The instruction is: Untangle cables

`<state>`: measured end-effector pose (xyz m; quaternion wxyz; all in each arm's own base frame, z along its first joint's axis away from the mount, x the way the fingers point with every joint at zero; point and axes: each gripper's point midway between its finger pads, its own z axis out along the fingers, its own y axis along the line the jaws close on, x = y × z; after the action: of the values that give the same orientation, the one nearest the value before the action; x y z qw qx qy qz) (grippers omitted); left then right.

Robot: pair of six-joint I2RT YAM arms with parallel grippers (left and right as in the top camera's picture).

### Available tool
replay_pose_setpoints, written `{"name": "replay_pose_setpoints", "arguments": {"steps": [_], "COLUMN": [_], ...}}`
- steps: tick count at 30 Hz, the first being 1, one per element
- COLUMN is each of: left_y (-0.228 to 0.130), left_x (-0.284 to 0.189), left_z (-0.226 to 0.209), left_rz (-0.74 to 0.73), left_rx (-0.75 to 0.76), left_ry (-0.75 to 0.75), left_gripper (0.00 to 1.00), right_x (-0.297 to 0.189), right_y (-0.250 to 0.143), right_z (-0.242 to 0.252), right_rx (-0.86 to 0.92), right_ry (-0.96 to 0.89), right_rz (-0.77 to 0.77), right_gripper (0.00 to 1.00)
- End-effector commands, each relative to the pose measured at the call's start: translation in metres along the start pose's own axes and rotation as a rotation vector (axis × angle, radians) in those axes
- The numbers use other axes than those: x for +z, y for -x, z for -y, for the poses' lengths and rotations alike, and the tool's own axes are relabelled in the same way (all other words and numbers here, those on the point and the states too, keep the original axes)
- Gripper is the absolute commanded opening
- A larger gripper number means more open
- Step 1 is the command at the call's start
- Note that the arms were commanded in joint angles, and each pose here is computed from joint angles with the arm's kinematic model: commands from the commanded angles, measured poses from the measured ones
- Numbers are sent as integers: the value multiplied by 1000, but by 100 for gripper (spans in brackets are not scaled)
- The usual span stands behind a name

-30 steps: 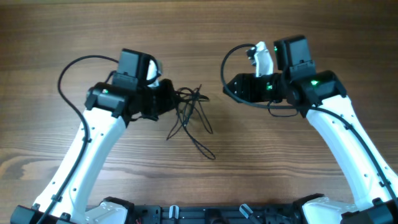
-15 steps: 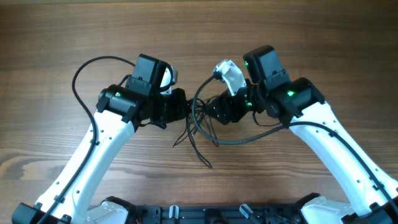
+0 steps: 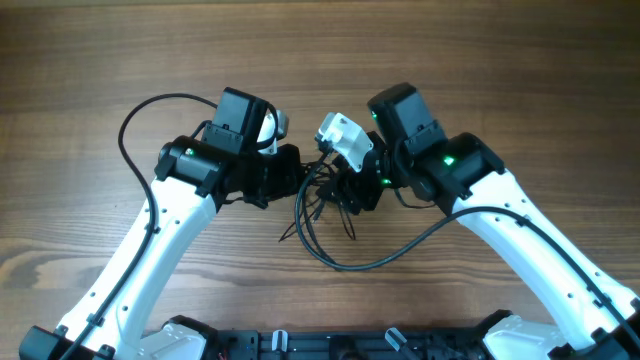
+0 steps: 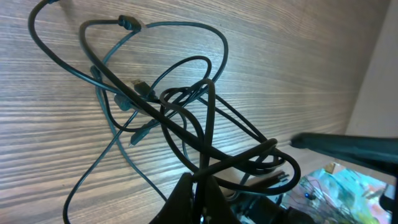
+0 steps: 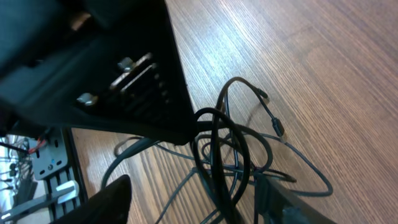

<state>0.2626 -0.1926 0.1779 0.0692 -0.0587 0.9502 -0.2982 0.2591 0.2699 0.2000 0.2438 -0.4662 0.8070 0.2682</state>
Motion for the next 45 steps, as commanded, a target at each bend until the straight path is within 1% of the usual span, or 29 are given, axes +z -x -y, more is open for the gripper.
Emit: {"name": "replay_pose_setpoints", "arguments": {"steps": [1,4,5,8,11,13,17,20,26,29,34,40,43,45], "left_y": [-4,-4,-4,-4,-4,-4,-4,-4,-3,-1,11,28,37,42], "left_x": [-1,-1,-1,-1,-1,-1,-1,-1,-1,0,-3,-14,-20,-22], "left_z": [8,9,9,9,9,9,9,9,8,5,-18,-39,-48,-51], "left_rz": [-30,-34,-34,-34,-34,-34,-34,-34,-27,-16,53,104,136,151], "left_rx": [20,20,20,20,20,20,20,20,19,6,-144,-219,-286,-306], "left_ry": [-47,-53,-53,-53,-53,-53,-53,-53,-44,-26,79,98,104,98], "left_gripper": [4,4,4,4,4,4,4,4,4,4,4,4,4,4], "right_x": [10,11,11,11,11,11,11,11,11,9,-3,-33,-46,-54], "right_y": [-6,-6,-6,-5,-4,-4,-3,-1,4,10,26,43,54,62], "right_z": [5,5,5,6,6,6,6,7,9,10,10,7,-11,-24], "right_rx": [-13,-12,-12,-14,-14,-13,10,33,88,144,243,330,310,307], "right_ry": [2,3,2,1,0,0,-3,-6,-11,-16,-26,-37,40,103], "right_rz": [-33,-34,-33,-30,-28,-28,-21,-14,7,26,84,185,234,269], "right_gripper": [60,52,51,41,36,26,22,5,4,4,4,4,4,4]}}
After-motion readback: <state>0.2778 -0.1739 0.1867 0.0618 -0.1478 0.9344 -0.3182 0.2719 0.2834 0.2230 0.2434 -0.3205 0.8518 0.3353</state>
